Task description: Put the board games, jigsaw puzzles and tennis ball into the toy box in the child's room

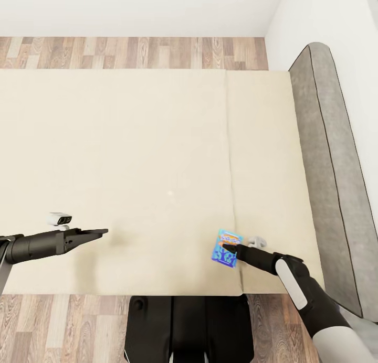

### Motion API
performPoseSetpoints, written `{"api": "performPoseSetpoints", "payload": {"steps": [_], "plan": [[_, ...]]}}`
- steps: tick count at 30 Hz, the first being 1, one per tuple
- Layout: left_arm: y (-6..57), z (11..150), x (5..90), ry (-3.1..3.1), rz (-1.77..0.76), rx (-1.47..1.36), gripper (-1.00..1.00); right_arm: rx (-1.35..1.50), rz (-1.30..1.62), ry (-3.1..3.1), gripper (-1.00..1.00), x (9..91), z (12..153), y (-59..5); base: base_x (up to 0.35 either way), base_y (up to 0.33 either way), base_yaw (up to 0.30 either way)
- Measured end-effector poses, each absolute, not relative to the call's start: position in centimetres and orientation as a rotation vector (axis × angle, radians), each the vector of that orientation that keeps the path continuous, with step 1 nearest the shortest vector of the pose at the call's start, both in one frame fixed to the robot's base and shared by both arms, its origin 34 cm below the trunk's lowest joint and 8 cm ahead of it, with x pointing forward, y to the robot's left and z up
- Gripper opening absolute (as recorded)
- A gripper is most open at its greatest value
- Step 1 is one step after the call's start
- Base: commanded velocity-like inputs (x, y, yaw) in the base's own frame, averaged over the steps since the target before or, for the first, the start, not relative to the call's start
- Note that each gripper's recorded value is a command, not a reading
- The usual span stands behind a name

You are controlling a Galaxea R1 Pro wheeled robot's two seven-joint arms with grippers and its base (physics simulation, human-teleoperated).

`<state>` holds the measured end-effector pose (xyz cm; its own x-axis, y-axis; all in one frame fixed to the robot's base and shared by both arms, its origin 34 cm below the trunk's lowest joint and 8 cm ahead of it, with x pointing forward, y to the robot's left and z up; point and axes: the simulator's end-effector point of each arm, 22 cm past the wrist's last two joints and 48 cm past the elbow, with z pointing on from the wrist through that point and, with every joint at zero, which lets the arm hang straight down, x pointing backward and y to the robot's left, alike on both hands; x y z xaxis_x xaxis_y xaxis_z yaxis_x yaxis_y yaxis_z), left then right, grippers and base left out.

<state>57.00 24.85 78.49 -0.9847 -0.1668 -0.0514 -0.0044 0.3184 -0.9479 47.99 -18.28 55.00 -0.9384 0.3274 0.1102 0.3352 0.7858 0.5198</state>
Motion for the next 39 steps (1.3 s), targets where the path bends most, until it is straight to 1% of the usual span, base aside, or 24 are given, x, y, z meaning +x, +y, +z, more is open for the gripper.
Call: {"api": "performPoseSetpoints", "payload": {"steps": [9,39], "plan": [[24.8,78.5,57.0,2.434,-1.75,-0.159,1.0,-0.555,-0.885,-2.949,1.0,48.1,55.1,-17.3,0.0,0.0,0.0],[24.9,78.5,57.0,2.434,-1.749,-0.159,1.0,-0.549,-0.892,-3.005,1.0,50.3,55.1,-17.7,0.0,0.0,0.0]]}}
